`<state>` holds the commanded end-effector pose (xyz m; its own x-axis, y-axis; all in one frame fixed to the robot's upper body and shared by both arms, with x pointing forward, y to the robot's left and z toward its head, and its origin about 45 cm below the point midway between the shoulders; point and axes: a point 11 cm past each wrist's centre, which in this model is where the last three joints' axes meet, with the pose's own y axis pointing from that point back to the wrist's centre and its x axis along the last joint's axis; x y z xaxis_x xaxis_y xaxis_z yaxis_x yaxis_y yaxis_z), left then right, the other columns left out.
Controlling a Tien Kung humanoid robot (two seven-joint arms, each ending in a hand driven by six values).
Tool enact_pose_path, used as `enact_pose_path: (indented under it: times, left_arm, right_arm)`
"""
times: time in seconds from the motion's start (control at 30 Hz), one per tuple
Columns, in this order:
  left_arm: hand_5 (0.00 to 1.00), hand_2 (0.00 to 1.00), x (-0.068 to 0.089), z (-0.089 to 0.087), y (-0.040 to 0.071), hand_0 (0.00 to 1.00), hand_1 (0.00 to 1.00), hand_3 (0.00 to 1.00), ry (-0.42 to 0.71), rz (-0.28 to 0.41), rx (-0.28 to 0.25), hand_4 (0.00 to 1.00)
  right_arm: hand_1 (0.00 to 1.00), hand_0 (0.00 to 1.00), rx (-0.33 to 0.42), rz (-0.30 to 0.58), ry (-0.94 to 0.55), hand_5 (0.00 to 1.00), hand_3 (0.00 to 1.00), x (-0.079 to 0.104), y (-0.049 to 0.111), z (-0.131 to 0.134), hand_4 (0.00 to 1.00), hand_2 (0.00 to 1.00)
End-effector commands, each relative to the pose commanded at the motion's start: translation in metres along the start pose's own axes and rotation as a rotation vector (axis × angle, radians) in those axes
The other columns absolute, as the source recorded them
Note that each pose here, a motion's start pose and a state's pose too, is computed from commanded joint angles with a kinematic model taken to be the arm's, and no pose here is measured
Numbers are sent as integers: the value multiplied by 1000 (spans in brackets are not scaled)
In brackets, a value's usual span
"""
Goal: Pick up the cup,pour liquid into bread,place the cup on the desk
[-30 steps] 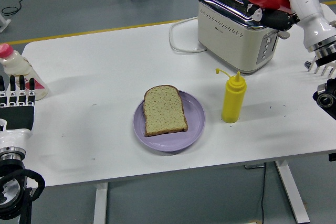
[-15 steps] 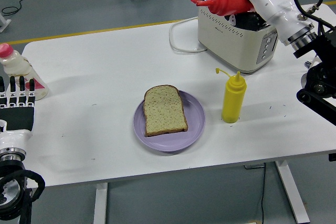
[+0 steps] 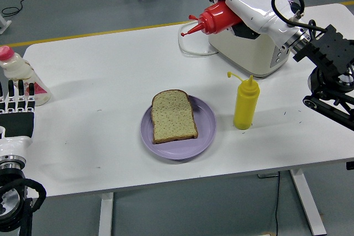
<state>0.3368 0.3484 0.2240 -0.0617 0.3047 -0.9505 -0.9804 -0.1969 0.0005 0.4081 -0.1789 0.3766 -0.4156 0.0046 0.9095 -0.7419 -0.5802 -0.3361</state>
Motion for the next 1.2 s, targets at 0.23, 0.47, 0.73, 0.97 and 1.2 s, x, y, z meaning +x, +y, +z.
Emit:
enact_pose_path:
  times: [0.23,0.47,0.73,0.97,1.2]
  left_arm:
    - [998,930,-1,1,-1,857,866,833,1,-2,-2,671]
    - [998,931,-1,2,-1,857,866,833,2,-3,-5,671]
    - [998,932,-1,2,-1,857,866,834,2,-4,-7,671]
    - [998,932,-1,3,-1,857,868,834,4,-4,-8,672]
    - [998,933,-1,2,-1,859,868,834,4,-3,-7,673]
  right_arm:
    - [35,109,39,-75,66,90,329,-9,-3,-9,464,220]
    - [36,109,86,-120,105,97,328,-16,-1,-17,455,219]
    - [36,108,78,-84,131,107,325,1,-8,-10,442,219]
    - [37,110,88,-114,145,120,326,-5,-9,-17,424,219]
    - [37,114,146,-212,178,114,324,-33,-3,-35,407,219]
